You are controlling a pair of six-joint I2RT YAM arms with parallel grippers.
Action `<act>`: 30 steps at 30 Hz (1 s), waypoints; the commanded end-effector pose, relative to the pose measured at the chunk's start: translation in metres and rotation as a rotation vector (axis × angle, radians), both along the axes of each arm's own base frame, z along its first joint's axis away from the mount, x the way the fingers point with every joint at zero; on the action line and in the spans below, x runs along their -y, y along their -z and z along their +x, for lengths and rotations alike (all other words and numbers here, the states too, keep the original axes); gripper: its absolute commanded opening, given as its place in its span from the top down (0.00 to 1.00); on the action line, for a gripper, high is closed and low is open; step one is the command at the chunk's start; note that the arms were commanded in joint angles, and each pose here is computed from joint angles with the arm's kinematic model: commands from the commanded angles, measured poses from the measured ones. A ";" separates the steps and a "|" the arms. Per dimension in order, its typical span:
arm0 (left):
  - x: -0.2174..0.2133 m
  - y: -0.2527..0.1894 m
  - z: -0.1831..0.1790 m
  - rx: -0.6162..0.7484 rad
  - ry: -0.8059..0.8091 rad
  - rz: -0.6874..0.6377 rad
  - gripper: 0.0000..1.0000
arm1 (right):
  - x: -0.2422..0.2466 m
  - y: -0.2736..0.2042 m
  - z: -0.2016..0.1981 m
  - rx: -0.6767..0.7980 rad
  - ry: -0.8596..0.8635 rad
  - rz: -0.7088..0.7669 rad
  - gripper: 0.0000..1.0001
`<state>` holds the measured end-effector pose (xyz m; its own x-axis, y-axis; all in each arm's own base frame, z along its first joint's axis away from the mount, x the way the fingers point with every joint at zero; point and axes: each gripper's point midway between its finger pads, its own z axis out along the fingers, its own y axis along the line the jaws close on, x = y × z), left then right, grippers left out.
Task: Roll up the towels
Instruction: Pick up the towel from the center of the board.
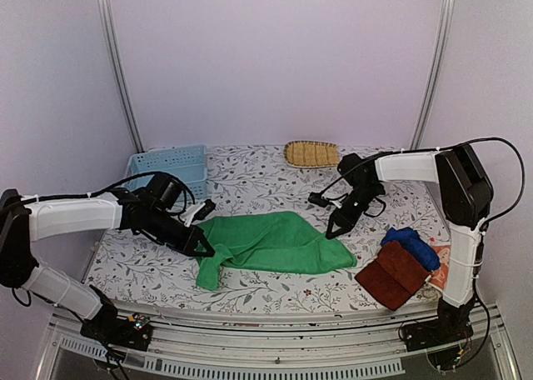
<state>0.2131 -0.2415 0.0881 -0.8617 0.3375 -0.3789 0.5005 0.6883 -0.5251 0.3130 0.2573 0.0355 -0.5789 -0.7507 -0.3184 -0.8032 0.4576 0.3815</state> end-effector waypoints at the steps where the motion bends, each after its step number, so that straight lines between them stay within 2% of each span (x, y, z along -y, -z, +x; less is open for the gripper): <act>1: 0.004 0.002 -0.004 -0.014 0.013 -0.006 1.00 | -0.006 -0.017 0.011 0.046 0.007 0.031 0.91; 4: 0.004 0.003 -0.003 -0.011 0.013 -0.002 1.00 | -0.001 -0.035 0.024 0.098 0.035 0.052 0.96; 10: 0.002 0.006 0.010 0.027 -0.026 0.027 1.00 | 0.038 -0.073 0.066 0.222 0.181 0.131 0.98; 17: 0.022 0.005 0.056 0.107 -0.068 0.020 0.98 | 0.061 -0.054 0.075 0.223 0.247 0.127 0.97; 19: 0.021 0.012 0.071 0.125 -0.095 0.074 0.88 | 0.065 -0.049 0.079 0.230 0.270 0.122 0.98; 21: 0.018 0.012 0.082 0.157 -0.123 0.118 0.72 | 0.069 -0.047 0.082 0.248 0.284 0.105 0.97; 22: 0.017 0.007 0.085 0.183 -0.133 0.128 0.60 | 0.072 -0.046 0.083 0.257 0.290 0.099 0.98; 23: 0.016 0.001 0.086 0.213 -0.138 0.137 0.52 | 0.074 -0.046 0.085 0.269 0.294 0.093 0.98; 27: 0.016 -0.029 0.070 0.348 -0.117 0.195 0.48 | 0.074 -0.049 0.084 0.283 0.299 0.108 0.98; 30: 0.023 -0.044 0.038 0.425 -0.046 0.243 0.50 | 0.072 -0.052 0.082 0.287 0.288 0.127 0.97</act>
<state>0.2766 -0.2618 0.1046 -0.7606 0.3376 -0.5546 0.5377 0.8062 -0.2467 0.3909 0.1850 0.0746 -0.6610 -0.5306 -0.5306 -0.7210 0.6450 0.2532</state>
